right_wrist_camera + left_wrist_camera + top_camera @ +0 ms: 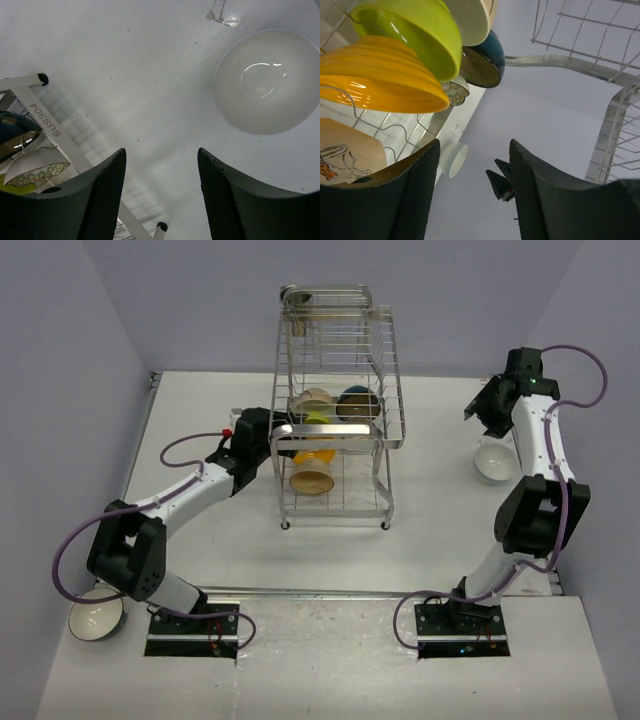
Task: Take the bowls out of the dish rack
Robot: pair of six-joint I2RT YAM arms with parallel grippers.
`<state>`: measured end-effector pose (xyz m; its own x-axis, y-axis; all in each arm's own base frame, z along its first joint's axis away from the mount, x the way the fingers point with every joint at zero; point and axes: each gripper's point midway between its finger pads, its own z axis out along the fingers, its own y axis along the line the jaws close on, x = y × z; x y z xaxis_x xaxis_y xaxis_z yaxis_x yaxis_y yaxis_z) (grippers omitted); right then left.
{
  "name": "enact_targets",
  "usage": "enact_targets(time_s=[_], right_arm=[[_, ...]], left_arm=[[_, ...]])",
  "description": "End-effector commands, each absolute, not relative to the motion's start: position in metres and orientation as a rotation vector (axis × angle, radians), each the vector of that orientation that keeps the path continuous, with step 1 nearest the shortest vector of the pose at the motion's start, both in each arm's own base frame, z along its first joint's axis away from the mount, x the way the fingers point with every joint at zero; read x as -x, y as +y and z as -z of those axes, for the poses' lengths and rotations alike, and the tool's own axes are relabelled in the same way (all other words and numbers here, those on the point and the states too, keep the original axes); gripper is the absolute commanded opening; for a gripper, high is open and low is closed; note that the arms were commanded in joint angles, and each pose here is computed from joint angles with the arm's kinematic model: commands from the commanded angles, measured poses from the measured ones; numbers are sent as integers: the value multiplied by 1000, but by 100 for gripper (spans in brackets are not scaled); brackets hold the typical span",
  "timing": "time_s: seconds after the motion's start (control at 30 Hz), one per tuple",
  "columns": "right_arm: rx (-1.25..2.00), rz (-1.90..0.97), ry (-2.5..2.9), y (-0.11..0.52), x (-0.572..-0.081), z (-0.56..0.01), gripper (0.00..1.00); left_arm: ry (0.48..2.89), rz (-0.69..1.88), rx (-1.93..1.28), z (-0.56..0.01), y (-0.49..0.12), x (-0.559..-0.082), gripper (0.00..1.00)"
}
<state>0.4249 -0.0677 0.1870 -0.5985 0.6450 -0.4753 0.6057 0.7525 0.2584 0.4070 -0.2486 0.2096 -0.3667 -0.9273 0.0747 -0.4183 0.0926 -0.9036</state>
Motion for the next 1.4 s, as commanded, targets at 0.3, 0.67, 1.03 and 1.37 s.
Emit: enact_targets(time_s=[0.3, 0.67, 1.03, 1.37], right_arm=[[-805, -250, 2235, -29, -413, -257, 60], [-738, -371, 2255, -3, -405, -251, 60], [-635, -920, 2274, 69, -400, -253, 59], [-695, -1392, 2215, 134, -406, -262, 54]], left_arm=[[1753, 1157, 1449, -190, -252, -411, 57], [1748, 1124, 1473, -179, -228, -397, 57], [1732, 1149, 1482, -170, -192, -409, 59], [1730, 1214, 1481, -167, -165, -428, 60]])
